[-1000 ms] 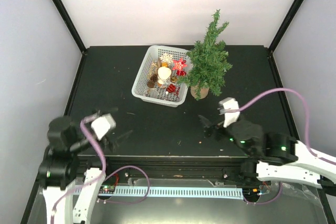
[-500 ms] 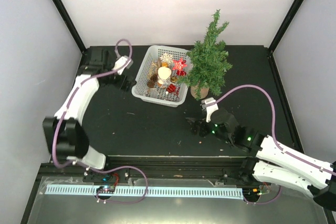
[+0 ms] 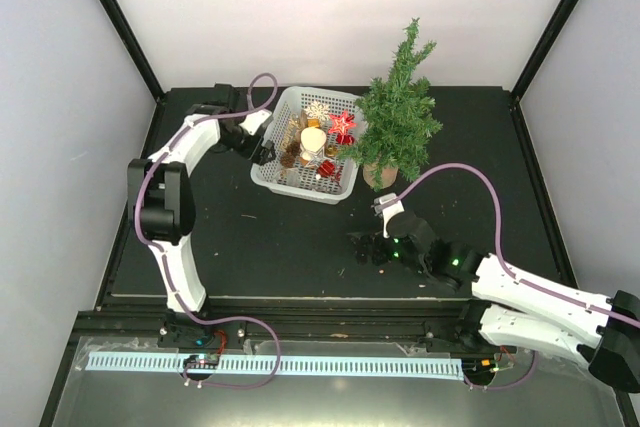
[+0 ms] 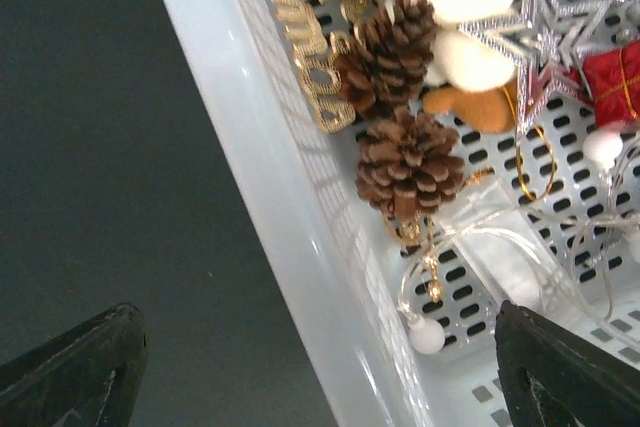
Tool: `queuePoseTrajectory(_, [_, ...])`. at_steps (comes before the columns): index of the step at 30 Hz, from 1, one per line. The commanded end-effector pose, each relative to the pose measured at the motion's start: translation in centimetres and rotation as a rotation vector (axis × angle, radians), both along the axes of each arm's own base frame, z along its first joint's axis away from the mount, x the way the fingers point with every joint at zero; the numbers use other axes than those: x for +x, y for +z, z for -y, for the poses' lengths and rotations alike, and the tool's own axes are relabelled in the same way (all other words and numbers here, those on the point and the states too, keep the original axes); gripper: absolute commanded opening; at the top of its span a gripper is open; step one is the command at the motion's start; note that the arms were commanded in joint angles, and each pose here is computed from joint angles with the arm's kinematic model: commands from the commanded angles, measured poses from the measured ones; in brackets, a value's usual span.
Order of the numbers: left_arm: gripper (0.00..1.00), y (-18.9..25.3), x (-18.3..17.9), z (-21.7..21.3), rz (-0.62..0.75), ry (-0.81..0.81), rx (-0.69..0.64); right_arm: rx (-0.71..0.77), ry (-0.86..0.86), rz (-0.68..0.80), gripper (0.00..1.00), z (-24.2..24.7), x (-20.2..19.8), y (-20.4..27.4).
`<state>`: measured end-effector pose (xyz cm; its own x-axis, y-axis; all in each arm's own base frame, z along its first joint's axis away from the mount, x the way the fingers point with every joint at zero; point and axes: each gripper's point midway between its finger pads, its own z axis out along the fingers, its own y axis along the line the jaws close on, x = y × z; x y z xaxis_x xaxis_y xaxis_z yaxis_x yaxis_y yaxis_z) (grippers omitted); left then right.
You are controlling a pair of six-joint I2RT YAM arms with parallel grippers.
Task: Decorate the small christmas tree
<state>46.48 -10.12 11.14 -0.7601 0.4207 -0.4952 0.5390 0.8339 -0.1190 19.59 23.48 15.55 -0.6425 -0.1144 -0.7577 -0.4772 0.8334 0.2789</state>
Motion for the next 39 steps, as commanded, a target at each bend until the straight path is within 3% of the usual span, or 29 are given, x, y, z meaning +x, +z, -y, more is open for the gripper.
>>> queuePoseTrajectory(1, [0.95,-0.8,-2.5,-0.1,-0.054,-0.002,0.000,0.000,-0.013,0.017,1.00,-0.2,0.6,0.0])
queuePoseTrajectory(9, [0.95,-4.6,-9.2,-2.6,-0.095,-0.054,0.133,0.010,-0.003,0.001,1.00,-0.7,0.5,0.1])
queuePoseTrajectory(16, [0.96,-3.8,-16.0,-6.3,-0.054,-0.110,0.252,0.043,-0.004,0.004,1.00,-0.5,0.3,0.9])
queuePoseTrajectory(21, [0.97,-3.7,-19.0,-10.0,-0.033,-0.099,0.343,0.056,0.010,0.001,1.00,-0.8,0.1,1.3])
queuePoseTrajectory(31, [0.99,-2.2,-19.3,-16.7,0.030,-0.056,0.522,0.051,0.028,0.001,1.00,-1.2,0.1,1.2])
queuePoseTrajectory(36, [0.96,1.6,-17.6,-17.6,0.082,-0.002,0.454,0.044,0.025,0.010,1.00,-1.1,0.2,0.8])
queuePoseTrajectory(39, [0.89,5.5,-16.7,-14.6,0.168,-0.052,0.302,0.045,0.026,0.013,1.00,-1.5,0.5,0.6])
